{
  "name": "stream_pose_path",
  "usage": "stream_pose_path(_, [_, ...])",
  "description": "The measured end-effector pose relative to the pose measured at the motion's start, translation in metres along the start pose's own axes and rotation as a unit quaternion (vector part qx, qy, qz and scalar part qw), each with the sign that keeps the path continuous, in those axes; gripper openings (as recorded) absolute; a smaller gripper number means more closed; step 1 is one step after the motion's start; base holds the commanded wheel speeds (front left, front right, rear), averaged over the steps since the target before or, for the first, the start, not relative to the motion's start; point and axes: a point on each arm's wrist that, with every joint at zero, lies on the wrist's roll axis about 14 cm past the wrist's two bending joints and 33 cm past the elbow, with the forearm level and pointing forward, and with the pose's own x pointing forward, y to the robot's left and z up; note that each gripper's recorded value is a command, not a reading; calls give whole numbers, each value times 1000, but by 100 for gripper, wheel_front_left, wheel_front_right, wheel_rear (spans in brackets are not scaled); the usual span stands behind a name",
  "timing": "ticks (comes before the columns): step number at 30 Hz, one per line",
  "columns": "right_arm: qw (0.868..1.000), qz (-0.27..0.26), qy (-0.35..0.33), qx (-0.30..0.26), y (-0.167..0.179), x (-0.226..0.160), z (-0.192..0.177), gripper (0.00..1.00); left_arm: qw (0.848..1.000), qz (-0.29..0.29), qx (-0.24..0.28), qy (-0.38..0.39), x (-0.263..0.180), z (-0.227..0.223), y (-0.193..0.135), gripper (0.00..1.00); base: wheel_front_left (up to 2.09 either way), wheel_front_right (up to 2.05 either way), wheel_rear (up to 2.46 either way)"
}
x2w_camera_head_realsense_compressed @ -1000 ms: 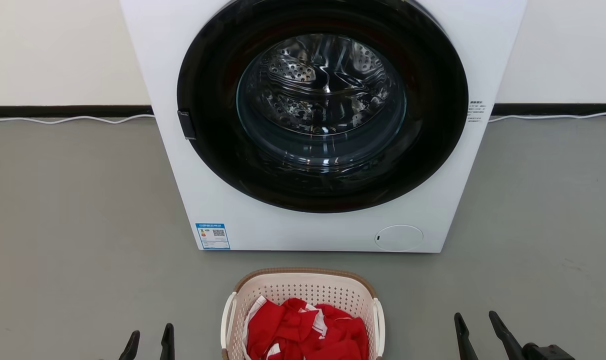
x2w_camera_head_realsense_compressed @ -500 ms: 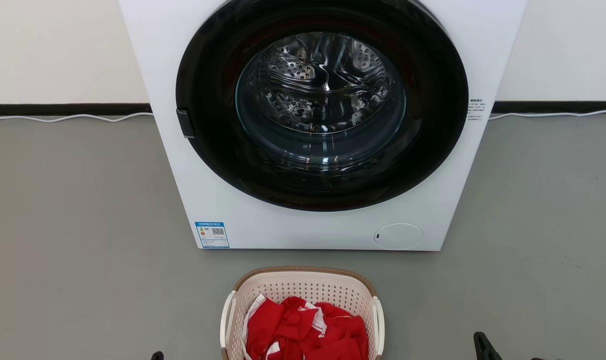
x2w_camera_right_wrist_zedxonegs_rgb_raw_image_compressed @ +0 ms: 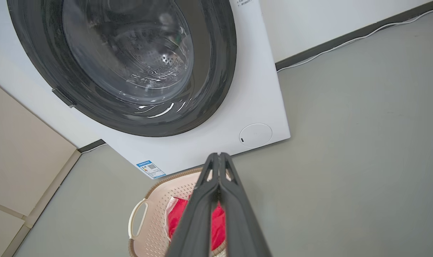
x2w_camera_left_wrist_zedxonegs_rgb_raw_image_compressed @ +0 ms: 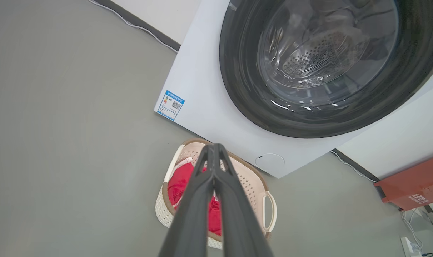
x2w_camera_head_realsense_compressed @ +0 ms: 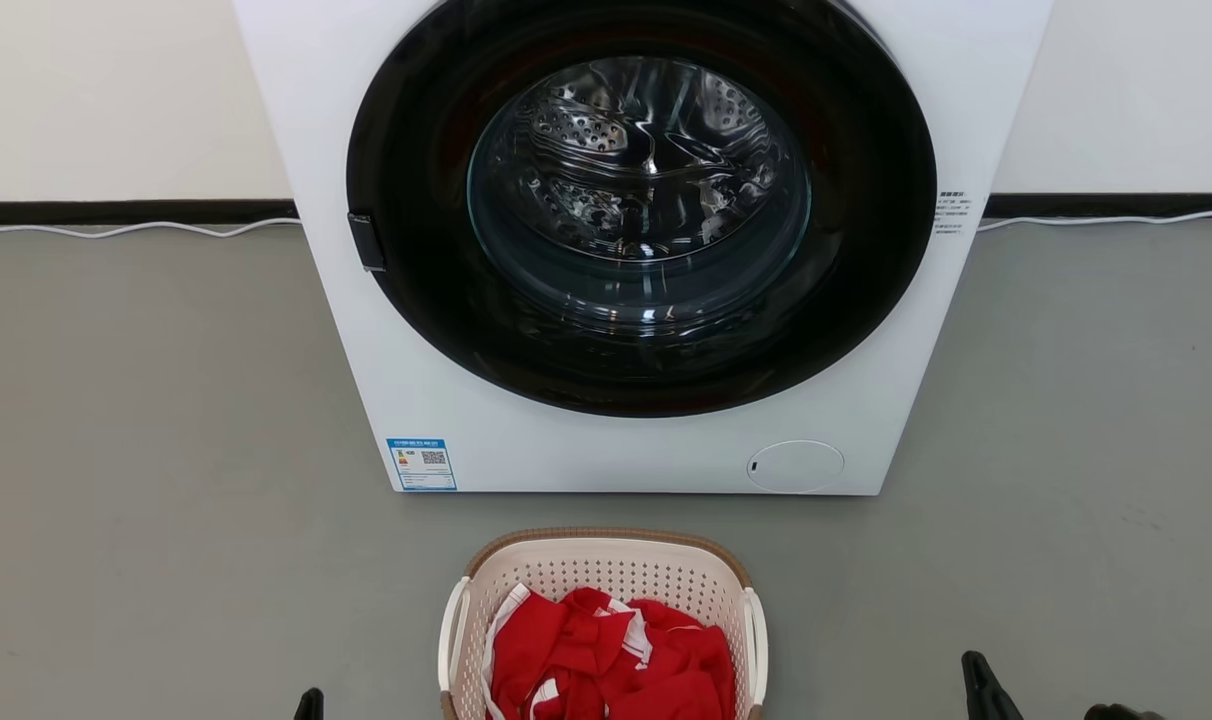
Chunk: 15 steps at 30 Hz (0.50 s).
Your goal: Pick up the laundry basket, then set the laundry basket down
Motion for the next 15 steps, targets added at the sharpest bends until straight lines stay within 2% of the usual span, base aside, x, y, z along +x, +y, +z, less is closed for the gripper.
stream_pose_path(15, [996,-14,-7,87,-4,7,9,0,997,0,-72,-1,11,7,-6,0,0,0,0])
